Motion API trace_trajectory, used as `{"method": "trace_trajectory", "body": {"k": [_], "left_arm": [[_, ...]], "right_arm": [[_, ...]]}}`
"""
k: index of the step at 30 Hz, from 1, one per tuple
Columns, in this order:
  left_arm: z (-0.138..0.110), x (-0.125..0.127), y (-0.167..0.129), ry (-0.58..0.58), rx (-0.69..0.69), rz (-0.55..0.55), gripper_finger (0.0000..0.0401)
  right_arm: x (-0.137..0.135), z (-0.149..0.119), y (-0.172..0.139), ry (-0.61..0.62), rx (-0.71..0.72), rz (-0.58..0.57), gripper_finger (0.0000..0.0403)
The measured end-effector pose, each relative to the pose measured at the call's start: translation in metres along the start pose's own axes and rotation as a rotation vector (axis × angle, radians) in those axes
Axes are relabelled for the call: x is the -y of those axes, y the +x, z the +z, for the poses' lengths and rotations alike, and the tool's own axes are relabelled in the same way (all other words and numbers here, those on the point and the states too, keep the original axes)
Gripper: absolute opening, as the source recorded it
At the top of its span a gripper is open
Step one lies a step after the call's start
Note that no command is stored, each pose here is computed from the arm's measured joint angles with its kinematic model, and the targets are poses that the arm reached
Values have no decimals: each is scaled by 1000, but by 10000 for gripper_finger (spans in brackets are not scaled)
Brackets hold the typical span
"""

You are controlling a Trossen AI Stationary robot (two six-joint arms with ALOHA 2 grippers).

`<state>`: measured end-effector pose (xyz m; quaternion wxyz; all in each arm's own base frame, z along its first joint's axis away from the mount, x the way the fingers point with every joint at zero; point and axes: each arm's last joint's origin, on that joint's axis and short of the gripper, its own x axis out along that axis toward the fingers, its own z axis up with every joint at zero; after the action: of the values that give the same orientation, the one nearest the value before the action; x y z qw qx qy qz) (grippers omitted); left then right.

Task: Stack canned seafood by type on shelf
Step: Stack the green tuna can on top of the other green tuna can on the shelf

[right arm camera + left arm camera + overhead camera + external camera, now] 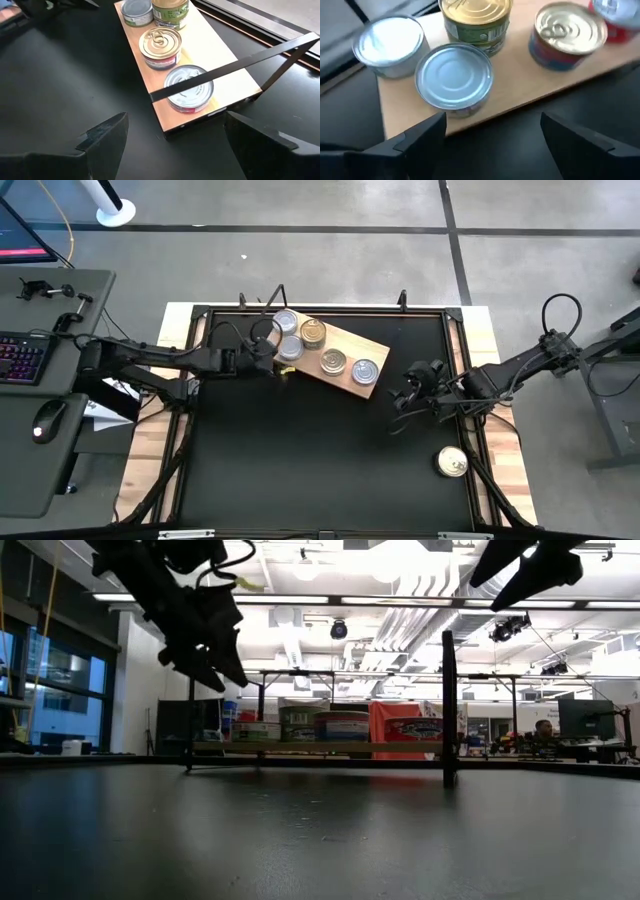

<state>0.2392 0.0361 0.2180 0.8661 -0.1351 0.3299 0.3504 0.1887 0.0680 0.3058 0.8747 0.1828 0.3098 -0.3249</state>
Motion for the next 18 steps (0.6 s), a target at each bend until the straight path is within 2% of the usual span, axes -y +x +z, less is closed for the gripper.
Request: {"method": "trace_trajectory", "body": {"k": [2, 7, 13, 16, 18], "left_arm": [[1, 0, 0, 43, 10, 11, 315], [4, -7, 4, -35, 33, 65, 315], [23, -8, 12, -38, 74, -194, 312], [27, -15, 23, -111, 25, -148, 283], [28, -20, 32, -142, -62, -102, 233]], "right_arm": [[-1, 1, 0, 8, 7, 7, 319], [-5, 3, 0, 48, 22, 39, 319], [-7, 4, 0, 66, 33, 55, 319], [-7, 4, 0, 67, 34, 56, 319], [-7, 4, 0, 67, 33, 55, 319]]}}
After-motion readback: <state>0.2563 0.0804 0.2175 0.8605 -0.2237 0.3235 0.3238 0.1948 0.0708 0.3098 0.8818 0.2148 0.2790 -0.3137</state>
